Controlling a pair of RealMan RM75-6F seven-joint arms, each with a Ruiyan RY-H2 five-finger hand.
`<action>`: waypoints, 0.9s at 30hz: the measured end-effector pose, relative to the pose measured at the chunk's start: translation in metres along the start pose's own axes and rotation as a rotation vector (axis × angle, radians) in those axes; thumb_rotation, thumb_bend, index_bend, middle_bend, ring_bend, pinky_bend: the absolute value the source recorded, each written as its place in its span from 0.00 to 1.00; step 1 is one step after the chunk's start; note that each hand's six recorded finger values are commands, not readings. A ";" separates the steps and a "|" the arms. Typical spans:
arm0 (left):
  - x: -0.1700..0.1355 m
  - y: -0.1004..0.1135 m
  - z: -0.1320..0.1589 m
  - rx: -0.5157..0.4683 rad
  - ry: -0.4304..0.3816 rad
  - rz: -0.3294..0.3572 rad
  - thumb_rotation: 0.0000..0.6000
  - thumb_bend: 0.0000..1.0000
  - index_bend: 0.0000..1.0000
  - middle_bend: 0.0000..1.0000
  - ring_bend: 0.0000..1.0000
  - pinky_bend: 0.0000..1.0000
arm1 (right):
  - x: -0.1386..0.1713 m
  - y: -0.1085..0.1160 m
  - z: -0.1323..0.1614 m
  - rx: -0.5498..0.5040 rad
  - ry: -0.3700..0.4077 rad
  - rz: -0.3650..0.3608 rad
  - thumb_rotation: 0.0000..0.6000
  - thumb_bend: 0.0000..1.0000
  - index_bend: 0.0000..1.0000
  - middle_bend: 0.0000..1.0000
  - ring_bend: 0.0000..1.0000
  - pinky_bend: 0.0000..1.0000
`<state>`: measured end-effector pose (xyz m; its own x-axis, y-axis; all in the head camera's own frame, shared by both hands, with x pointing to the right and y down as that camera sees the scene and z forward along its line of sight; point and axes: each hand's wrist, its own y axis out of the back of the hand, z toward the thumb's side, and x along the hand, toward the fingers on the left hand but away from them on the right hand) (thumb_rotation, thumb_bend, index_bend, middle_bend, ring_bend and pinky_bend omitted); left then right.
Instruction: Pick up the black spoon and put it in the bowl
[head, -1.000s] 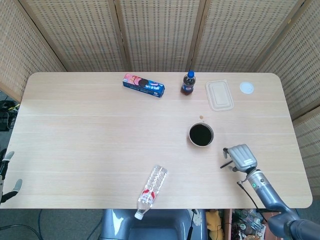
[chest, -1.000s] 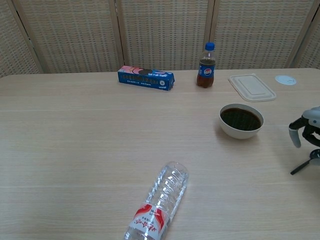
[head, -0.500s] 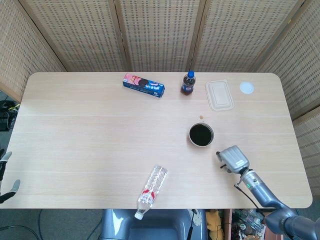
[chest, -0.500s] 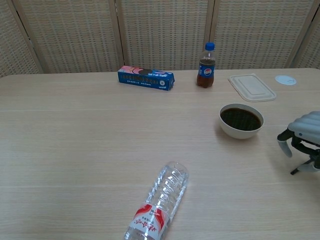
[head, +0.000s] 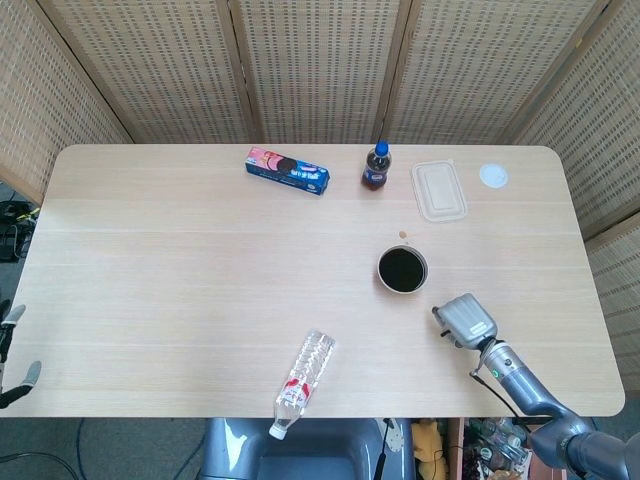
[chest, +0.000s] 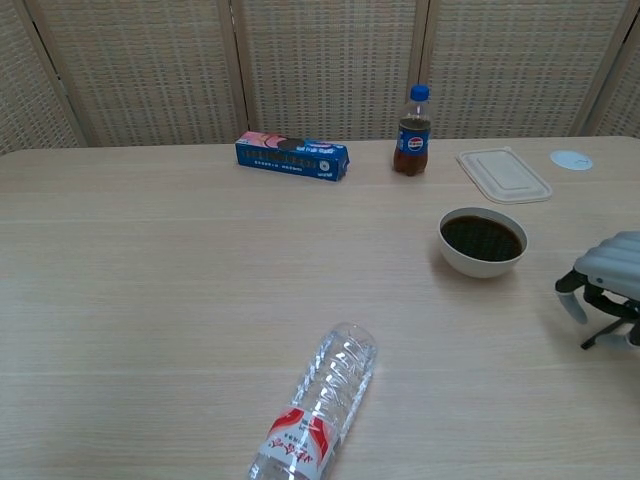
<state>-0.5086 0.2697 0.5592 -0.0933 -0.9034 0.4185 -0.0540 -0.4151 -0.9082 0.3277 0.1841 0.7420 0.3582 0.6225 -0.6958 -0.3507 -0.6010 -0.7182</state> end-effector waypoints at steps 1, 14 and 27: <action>0.000 0.000 0.000 0.000 0.000 -0.001 1.00 0.36 0.00 0.00 0.00 0.00 | 0.000 0.000 0.000 0.003 0.001 0.003 1.00 0.44 0.58 0.91 0.96 1.00; 0.000 -0.002 0.001 0.002 0.001 -0.014 1.00 0.36 0.00 0.00 0.00 0.00 | -0.003 0.000 0.001 0.031 0.006 0.029 1.00 0.47 0.53 0.90 0.96 1.00; -0.001 -0.002 0.001 0.004 0.002 -0.017 1.00 0.36 0.00 0.00 0.00 0.00 | -0.003 -0.003 0.000 0.040 0.001 0.040 1.00 0.47 0.52 0.90 0.96 1.00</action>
<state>-0.5070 0.2709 0.5609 -0.0944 -0.8961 0.4337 -0.0516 -0.4307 -0.9010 0.3274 0.1838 0.7464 0.3442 0.5975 -0.7242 -0.3991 -0.6051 -0.6889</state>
